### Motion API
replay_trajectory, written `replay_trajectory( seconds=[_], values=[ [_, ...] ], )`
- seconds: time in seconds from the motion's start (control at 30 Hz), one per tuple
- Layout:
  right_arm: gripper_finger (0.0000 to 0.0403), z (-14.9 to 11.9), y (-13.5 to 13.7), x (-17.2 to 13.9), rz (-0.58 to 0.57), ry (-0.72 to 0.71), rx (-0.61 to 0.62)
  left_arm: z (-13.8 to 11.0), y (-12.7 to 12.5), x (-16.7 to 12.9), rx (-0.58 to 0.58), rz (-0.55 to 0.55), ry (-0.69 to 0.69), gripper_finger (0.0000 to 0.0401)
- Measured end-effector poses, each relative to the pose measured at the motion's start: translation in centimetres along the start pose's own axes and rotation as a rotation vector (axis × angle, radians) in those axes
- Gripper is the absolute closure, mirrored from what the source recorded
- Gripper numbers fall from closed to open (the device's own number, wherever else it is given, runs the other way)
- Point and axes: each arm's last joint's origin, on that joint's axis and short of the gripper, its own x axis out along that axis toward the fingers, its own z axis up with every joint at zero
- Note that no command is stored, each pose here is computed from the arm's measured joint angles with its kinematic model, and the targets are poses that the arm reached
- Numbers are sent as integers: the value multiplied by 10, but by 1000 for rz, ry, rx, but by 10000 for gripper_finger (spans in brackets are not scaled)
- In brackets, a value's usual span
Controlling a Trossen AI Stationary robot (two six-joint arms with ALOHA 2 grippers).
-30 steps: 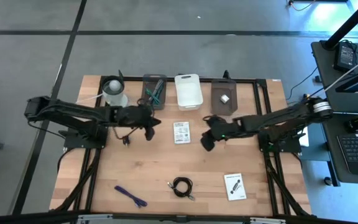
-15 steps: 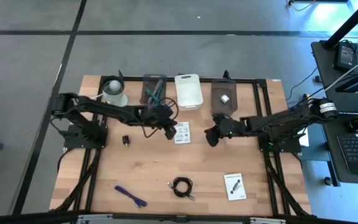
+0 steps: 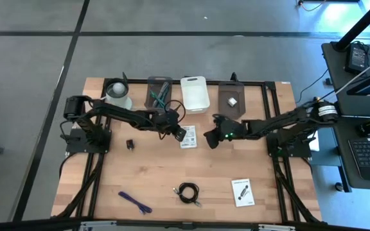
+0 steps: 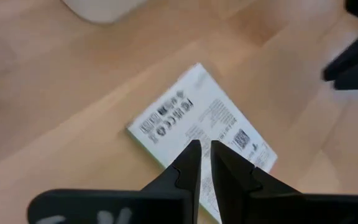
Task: Pick and place items into bin
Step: Put the top white card reader box into the white bin
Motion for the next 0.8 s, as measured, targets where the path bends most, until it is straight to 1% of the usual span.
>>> replay_trajectory(
  seconds=[0.2,0.4,0.5,0.57,0.8],
  values=[
    [359,5,13,18,27,57,-8,-1,1,2,-88,3,8,382],
    [334,3,18,37,-19,149,-36,-3,1,2,-163,9,35,389],
    [324,4,20,42,-37,172,-39,-7,3,2,-202,34,54,387],
    [320,4,21,42,-44,178,-40,-8,3,1,-203,53,47,383],
    [319,4,18,42,-68,186,-13,-12,1,5,-204,41,77,375]
  ],
)
